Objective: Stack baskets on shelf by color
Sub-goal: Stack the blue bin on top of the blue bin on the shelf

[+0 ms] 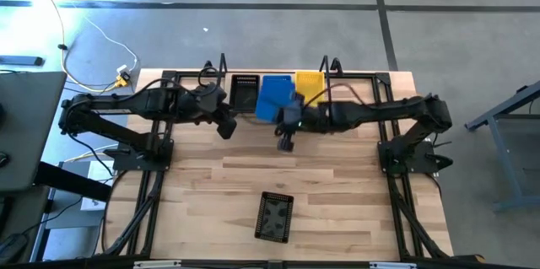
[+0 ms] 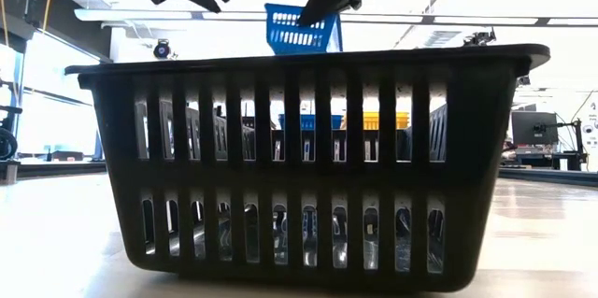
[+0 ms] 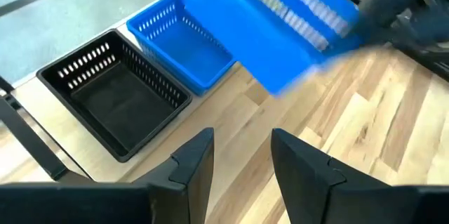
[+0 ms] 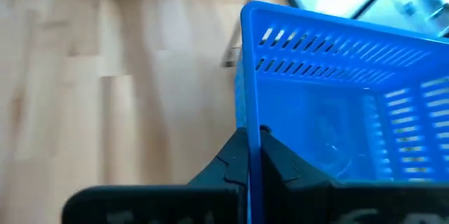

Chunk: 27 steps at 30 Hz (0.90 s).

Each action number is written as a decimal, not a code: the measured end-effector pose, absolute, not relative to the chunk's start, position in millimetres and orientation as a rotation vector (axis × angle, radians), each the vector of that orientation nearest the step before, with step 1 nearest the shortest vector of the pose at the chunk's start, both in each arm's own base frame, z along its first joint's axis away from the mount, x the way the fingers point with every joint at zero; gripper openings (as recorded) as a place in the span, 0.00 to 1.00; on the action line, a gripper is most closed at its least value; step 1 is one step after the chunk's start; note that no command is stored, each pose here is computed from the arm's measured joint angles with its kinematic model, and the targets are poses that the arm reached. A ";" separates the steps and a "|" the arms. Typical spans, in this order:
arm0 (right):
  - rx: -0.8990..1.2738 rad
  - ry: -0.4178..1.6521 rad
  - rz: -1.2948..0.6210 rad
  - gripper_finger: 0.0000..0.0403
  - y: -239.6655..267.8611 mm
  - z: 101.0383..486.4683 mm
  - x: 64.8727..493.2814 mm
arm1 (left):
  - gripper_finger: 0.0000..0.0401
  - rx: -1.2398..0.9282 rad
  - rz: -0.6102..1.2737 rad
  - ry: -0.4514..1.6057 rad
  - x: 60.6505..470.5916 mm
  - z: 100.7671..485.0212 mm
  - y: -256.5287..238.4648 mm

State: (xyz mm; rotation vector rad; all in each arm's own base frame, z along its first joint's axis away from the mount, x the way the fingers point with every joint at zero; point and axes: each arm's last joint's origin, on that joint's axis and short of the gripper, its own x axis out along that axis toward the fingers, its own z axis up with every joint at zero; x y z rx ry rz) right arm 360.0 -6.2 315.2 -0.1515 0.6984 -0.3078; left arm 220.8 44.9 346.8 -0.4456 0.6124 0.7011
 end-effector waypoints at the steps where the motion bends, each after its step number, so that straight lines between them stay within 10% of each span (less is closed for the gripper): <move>1: -0.176 0.695 -0.314 0.00 -12.7 318.9 357.5 | 0.33 -0.441 0.697 0.609 219.6 347.8 44.4; 27: -0.327 0.819 -0.155 0.00 -111.2 273.2 349.2 | 0.33 -0.455 0.638 0.613 217.1 350.2 38.8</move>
